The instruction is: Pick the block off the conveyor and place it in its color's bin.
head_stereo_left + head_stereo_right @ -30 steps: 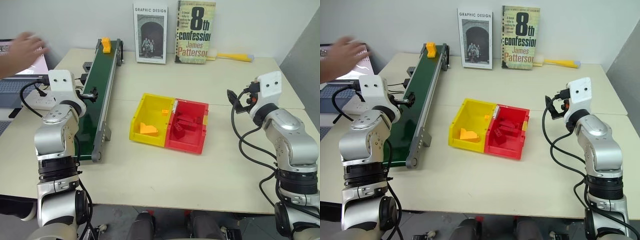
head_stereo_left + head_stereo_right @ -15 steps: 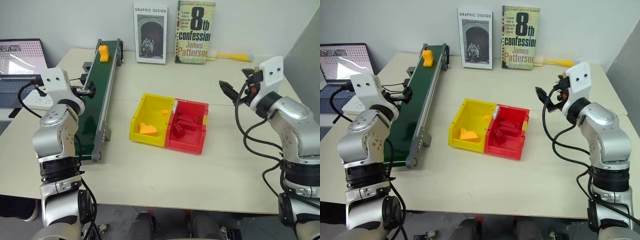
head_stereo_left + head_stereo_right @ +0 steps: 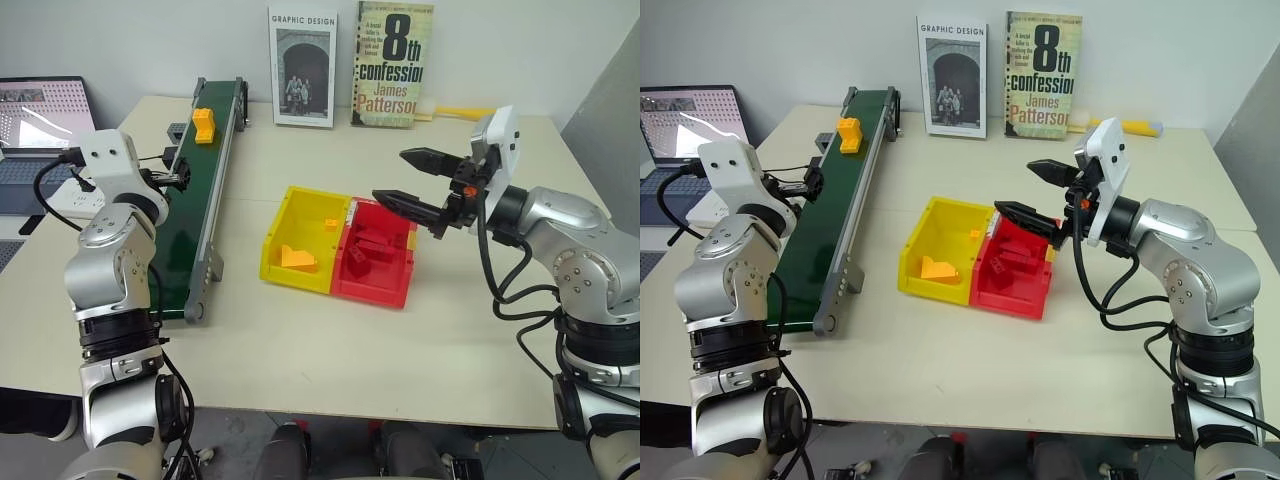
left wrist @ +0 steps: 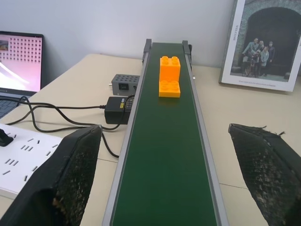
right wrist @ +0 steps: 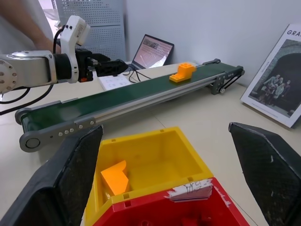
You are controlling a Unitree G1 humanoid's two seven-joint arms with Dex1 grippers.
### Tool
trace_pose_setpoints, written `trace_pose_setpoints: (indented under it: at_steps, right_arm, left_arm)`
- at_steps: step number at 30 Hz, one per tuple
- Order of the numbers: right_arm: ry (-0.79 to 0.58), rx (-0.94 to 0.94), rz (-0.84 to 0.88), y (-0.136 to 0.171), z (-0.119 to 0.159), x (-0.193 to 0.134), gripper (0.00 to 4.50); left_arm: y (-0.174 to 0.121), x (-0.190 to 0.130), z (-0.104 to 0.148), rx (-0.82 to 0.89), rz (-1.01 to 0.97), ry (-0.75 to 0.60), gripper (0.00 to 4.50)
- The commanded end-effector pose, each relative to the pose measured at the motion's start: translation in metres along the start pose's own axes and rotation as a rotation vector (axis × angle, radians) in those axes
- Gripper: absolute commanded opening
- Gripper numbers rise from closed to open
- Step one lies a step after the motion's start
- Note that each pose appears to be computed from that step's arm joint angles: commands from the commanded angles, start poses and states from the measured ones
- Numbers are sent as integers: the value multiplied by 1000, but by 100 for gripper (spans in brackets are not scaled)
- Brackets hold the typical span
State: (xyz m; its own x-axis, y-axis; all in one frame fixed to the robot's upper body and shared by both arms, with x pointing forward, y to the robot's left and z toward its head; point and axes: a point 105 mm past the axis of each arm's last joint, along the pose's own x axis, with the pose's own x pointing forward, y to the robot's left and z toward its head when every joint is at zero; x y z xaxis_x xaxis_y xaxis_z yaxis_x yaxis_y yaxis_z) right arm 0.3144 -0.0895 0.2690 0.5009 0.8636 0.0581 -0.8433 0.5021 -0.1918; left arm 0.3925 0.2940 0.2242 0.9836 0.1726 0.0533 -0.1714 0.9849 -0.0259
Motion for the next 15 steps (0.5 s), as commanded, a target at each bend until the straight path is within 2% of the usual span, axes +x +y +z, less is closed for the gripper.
trace_pose_setpoints:
  at_steps: [1, 15]
  right_arm:
    - [-30, -46, 35, 9, 14, -2, 450]
    - [8, -63, 71, 19, 15, -6, 450]
  left_arm:
    - [4, 0, 13, 21, 6, -27, 449]
    - [-1, 8, 5, -5, -18, 26, 449]
